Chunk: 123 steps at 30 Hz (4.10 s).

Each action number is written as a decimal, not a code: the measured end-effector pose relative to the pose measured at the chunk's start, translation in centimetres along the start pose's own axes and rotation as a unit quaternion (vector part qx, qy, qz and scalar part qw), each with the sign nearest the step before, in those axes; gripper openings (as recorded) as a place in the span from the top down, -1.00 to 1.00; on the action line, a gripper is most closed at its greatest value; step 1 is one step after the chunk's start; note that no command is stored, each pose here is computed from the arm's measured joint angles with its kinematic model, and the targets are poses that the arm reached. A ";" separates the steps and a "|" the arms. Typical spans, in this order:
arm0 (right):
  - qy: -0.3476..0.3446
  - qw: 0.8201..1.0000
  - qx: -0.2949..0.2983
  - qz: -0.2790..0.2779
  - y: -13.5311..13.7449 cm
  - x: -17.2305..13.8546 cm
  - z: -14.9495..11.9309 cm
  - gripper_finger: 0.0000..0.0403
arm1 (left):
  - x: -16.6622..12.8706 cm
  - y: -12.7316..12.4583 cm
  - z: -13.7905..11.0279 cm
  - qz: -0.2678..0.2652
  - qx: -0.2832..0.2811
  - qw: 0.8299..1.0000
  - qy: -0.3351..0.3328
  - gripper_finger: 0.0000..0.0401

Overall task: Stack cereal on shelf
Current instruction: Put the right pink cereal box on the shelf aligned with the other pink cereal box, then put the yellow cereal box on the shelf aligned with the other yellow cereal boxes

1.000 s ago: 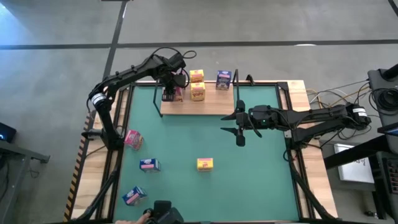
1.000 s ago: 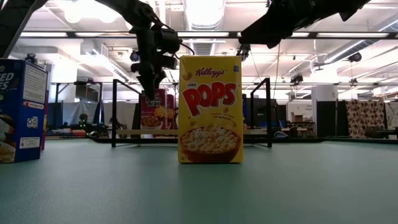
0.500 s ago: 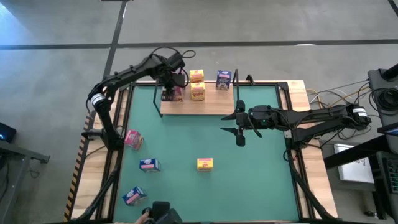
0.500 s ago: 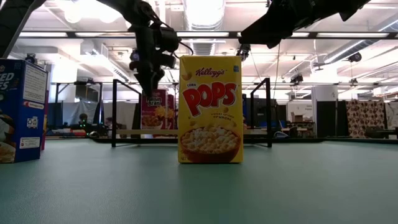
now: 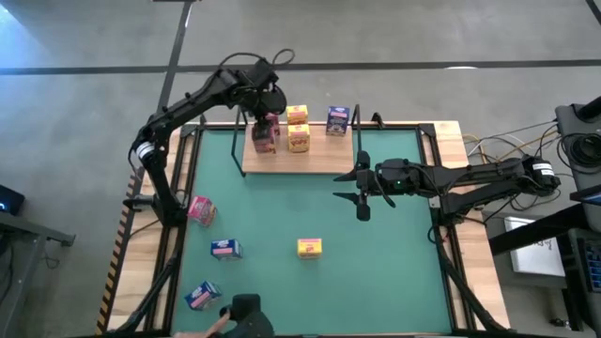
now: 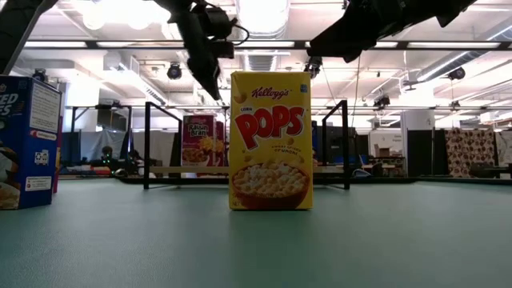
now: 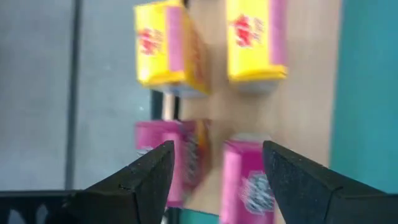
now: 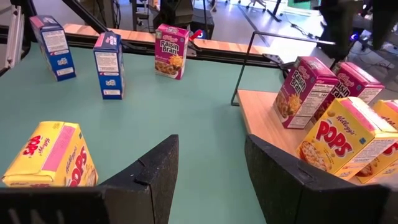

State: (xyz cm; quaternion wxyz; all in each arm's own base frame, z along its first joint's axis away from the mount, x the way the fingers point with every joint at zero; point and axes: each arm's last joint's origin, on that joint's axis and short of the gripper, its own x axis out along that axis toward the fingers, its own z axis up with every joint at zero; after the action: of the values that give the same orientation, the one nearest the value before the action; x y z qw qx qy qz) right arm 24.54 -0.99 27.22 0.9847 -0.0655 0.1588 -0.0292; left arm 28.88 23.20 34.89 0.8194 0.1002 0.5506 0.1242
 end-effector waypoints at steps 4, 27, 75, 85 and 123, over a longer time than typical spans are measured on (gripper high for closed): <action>0.002 1.000 0.002 0.000 0.0 0.0 0.0 0.14 | 0.9 1.1 -0.4 0.031 -0.004 0.999 -0.014 -0.01; 0.008 1.000 -0.002 0.001 0.0 0.0 -0.2 0.14 | 4.8 1.6 -2.3 0.045 -0.040 0.998 -0.017 0.55; 0.008 1.000 0.000 0.000 0.0 0.0 -0.2 0.14 | -0.9 -2.7 0.0 -0.066 -0.037 0.995 -0.071 0.58; 0.011 1.000 0.004 -0.002 0.0 0.0 -0.2 0.19 | -2.2 -8.1 2.6 -0.102 0.020 0.990 -0.097 0.61; -0.026 0.998 0.047 0.036 5.9 -0.5 3.1 0.13 | -6.3 -29.7 -6.2 -0.083 0.021 0.962 -0.261 0.61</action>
State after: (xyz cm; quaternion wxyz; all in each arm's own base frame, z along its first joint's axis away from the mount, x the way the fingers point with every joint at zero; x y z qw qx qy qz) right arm 25.25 5.30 29.44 0.9910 -0.0142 0.1334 0.0004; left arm 23.67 -6.76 29.16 0.9398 0.1000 0.3264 0.0139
